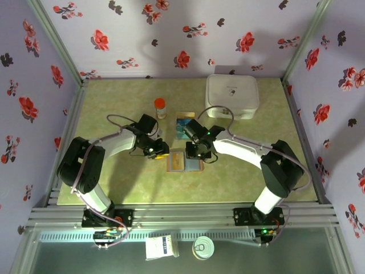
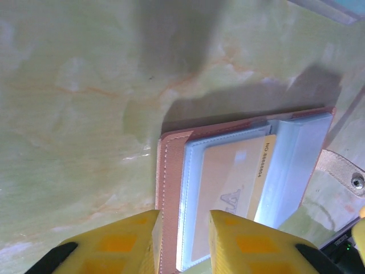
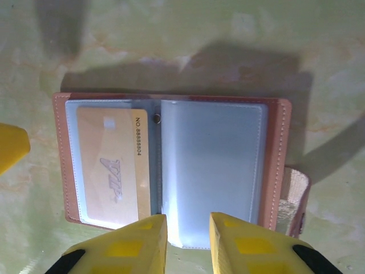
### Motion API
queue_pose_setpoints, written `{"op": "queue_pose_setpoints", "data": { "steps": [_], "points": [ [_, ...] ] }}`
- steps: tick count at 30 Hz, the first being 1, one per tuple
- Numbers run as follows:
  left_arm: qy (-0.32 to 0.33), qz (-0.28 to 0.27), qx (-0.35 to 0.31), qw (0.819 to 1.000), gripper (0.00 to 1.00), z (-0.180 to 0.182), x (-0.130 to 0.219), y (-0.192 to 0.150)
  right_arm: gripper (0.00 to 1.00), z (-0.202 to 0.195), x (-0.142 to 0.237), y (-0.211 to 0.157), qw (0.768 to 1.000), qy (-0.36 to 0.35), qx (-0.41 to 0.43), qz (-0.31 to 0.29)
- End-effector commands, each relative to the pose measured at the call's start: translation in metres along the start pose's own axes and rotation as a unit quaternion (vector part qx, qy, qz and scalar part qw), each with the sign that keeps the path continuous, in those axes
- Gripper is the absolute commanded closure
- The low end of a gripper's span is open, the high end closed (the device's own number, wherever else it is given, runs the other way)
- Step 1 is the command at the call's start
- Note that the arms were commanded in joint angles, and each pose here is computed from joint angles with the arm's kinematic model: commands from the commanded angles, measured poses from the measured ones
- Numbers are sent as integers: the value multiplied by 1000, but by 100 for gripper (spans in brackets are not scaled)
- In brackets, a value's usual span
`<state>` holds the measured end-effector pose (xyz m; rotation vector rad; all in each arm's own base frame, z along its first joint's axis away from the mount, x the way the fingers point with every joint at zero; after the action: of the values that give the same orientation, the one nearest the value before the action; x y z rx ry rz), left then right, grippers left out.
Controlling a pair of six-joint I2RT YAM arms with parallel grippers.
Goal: Take the credit cards out of the card holder
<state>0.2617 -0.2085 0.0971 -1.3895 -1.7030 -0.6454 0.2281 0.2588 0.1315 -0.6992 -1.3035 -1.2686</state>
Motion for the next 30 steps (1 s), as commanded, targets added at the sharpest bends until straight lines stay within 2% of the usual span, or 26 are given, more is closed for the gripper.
{"op": "queue_pose_setpoints", "data": {
  "steps": [1, 14, 24, 30],
  "points": [
    [1, -3, -11, 1000, 73, -4, 11, 0, 73, -3, 2, 3, 999, -25, -7, -20],
    [-5, -8, -1, 1000, 78, 2, 6, -1, 73, -1, 0, -21, 992, 85, -75, -57],
    [-22, -6, -1, 1000, 89, -1, 1, -8, 74, 18, -14, -13, 979, 186, -72, -30],
    [-19, 4, 2, 1000, 93, 2, -11, -19, 75, 22, -33, -5, 974, 214, -71, -13]
  ]
}}
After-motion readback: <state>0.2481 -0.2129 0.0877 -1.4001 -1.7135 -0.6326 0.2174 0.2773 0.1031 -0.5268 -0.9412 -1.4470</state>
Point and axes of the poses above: each hand's point on the last joint's axis, 136 mm out from that joint toward the fingers, its own x axis back along the fingers, its own z axis along the line the jaws close on, y = z × x, the point moved 6 cm from there along x, back along the fingers, and after that the axes turned 13 degrees about x, right-handed, at the moved point
